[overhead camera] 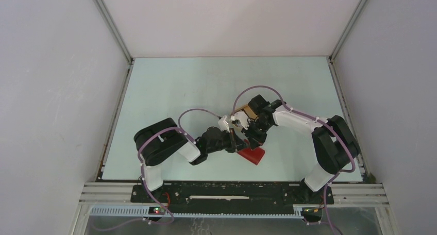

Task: Put the credit cards into the card holder
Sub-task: Close the card holder at the center of the board.

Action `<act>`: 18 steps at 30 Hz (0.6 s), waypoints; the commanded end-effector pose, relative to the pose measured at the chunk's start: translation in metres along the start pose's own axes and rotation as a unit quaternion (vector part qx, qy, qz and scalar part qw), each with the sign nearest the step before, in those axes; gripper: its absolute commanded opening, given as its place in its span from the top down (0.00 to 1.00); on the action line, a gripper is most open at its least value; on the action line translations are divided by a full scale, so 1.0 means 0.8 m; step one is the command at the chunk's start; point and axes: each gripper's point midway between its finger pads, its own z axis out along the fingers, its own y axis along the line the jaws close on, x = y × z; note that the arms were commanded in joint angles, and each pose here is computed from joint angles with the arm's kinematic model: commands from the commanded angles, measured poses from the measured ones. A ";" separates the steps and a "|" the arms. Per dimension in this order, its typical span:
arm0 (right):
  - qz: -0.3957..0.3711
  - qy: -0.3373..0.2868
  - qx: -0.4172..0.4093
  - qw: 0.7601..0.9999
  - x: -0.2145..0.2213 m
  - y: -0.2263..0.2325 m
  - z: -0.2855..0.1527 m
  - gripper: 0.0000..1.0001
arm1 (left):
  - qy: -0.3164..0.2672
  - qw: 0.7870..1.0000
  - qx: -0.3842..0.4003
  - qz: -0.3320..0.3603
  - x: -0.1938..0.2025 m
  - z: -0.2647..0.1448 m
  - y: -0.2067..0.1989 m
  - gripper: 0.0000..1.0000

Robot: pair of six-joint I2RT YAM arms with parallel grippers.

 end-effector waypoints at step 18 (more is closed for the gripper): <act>-0.004 0.023 -0.016 1.000 -0.004 0.019 0.023 1.00 | -0.033 0.999 -0.015 -0.005 -0.010 -0.014 0.013 1.00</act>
